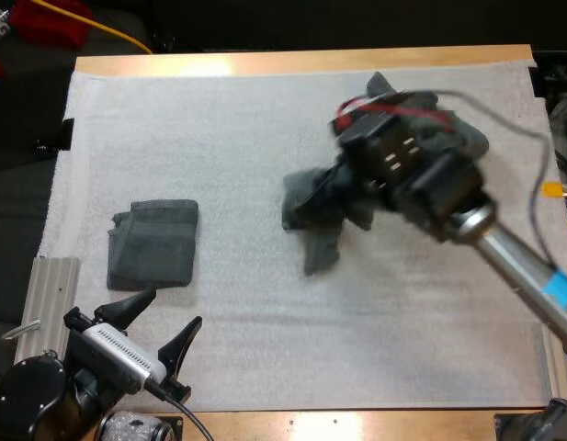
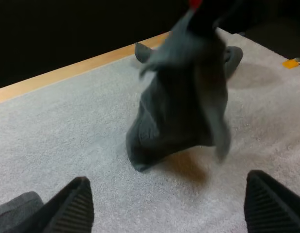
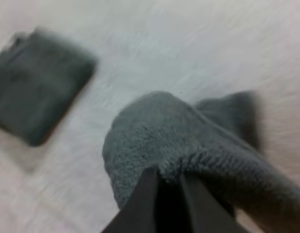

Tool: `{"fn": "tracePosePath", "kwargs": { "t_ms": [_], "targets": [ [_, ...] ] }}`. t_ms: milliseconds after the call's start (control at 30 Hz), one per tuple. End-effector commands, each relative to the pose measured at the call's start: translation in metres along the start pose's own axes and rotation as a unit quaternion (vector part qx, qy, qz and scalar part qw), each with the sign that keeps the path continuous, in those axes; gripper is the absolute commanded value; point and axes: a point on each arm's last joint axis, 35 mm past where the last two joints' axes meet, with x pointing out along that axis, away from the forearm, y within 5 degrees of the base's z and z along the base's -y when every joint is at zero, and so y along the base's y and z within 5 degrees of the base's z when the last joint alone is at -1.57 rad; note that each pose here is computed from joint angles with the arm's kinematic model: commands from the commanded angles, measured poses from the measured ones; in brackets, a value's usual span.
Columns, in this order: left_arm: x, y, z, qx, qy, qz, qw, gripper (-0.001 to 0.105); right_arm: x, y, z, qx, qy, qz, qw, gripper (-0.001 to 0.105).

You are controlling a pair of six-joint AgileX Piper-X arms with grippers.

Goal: Pick towel from pile, fold and stack

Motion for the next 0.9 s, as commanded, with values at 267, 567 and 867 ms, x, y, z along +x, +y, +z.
{"fn": "tracePosePath", "kwargs": {
  "t_ms": [267,567,867],
  "targets": [
    [-0.002,-0.001,-0.004,-0.011,0.022,-0.002,0.9997,0.062,0.009,0.049,0.013,-0.028,-0.053,0.062,0.996,0.001],
    [-0.002,-0.001,-0.004,-0.009,0.019,-0.003,0.9998,0.062,0.012,0.038,-0.007,-0.087,0.035,-0.049,0.994,0.001],
    [-0.002,-0.001,-0.003,-0.009,0.019,-0.003,0.9998,0.062,0.045,0.002,-0.050,-0.080,0.124,-0.111,0.983,0.001]
  ]
}}
